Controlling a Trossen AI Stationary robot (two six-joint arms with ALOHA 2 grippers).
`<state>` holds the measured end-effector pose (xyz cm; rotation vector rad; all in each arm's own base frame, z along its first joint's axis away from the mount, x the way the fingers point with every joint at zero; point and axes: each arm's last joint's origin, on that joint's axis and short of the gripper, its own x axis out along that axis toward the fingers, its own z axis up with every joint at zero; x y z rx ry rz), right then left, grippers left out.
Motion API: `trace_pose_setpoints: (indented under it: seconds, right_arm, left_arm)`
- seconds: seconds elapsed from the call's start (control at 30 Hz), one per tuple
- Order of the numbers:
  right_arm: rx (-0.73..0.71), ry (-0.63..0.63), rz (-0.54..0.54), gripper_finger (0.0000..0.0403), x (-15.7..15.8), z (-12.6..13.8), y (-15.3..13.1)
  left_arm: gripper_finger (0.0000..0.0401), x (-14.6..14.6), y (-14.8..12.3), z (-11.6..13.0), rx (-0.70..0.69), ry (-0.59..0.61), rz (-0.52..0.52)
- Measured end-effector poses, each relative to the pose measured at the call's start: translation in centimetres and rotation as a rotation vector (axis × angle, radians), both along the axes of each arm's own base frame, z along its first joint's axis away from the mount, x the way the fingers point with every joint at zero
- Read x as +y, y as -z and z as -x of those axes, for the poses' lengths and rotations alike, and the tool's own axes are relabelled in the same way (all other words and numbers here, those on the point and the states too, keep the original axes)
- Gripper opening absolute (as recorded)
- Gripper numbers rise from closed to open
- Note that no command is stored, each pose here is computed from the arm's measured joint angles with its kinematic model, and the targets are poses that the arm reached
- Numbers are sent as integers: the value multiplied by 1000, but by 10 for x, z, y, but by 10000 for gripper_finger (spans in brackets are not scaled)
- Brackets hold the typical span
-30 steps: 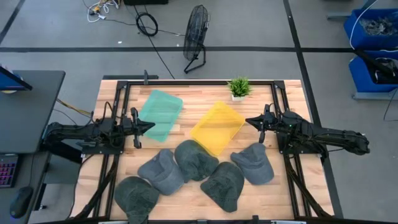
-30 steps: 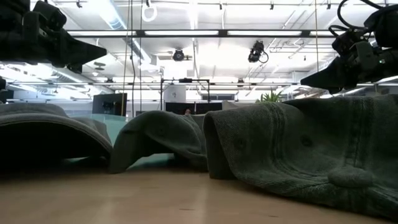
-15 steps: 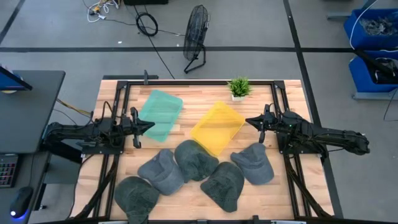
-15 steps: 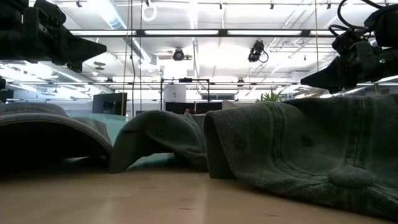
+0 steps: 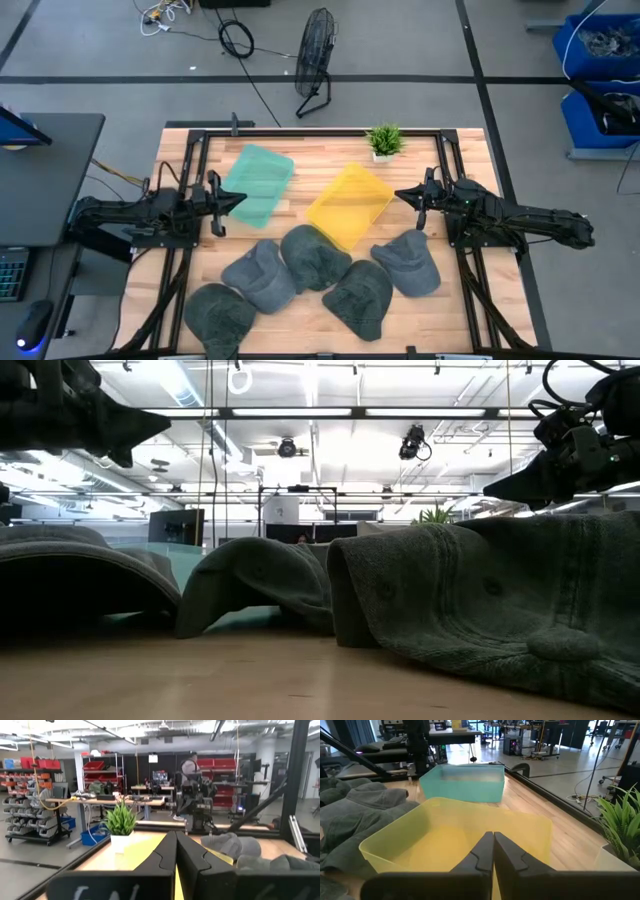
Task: Pick & Place hat
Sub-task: Put the right blue cap into the yellow basket
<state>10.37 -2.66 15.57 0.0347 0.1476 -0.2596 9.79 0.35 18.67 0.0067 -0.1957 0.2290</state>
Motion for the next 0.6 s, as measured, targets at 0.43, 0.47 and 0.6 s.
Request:
trace_pose_setpoints:
  seconds: [0.43, 0.47, 0.6]
  right_arm:
    - [-46, 0, -203, 18, 1, 0, 0]
    - [-41, -4, -181, 18, 1, 0, 0]
    - [-21, -9, -99, 18, 1, 0, 0]
  left_arm:
    - [7, -1, -7, 1, -96, 75, 117]
    - [7, -1, -7, 1, -99, 76, 117]
    - [7, -1, -10, 2, -141, 79, 122]
